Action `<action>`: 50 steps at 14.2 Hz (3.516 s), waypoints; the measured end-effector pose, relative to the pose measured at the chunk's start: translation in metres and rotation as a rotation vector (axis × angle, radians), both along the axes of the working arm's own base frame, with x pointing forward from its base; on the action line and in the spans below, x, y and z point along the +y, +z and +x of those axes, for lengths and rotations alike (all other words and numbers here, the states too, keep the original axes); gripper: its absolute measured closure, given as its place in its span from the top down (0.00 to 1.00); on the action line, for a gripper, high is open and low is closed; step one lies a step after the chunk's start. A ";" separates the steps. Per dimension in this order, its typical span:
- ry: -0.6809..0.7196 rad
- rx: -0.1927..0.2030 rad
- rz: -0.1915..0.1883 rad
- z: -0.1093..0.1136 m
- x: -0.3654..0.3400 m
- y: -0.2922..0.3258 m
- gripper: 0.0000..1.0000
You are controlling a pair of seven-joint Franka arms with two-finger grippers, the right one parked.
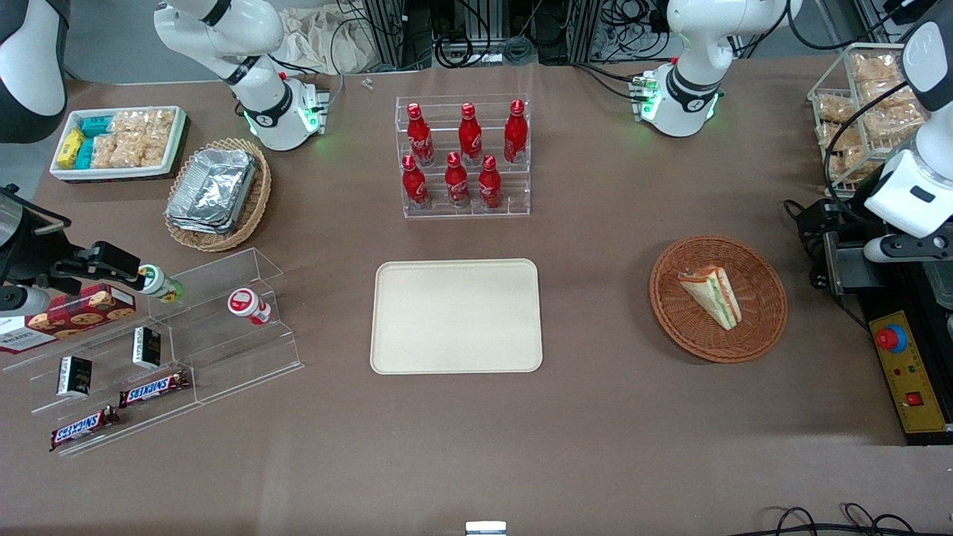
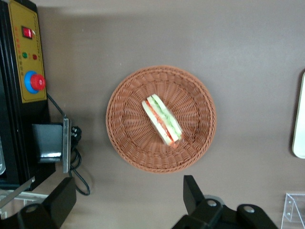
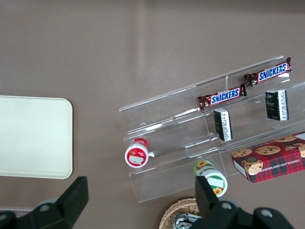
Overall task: Place sandwich from basket to tray
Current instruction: 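Move the left gripper over the wicker basket toward the sandwich, then lower the open left gripper and close it on the wrapped sandwich, then lift the sandwich out of the basket with the left gripper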
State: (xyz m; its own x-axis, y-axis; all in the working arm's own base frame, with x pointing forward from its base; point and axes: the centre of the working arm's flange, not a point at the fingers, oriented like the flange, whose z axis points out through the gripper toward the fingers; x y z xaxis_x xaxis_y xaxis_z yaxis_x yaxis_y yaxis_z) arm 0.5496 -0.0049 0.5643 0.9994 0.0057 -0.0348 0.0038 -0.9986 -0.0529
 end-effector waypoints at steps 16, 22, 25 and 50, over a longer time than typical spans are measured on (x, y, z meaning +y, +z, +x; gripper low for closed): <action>0.523 0.125 -0.041 -0.030 0.012 -0.143 1.00; 0.640 0.116 -0.027 -0.026 -0.006 -0.228 1.00; 0.664 0.120 -0.024 -0.020 -0.012 -0.254 1.00; 0.669 0.237 0.019 0.008 -0.052 -0.206 0.16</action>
State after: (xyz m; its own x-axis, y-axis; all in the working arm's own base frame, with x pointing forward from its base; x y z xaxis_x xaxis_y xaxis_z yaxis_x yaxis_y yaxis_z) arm 0.5579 -0.0571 0.3578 0.7469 0.6181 -0.2451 0.6021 -0.7851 -0.1452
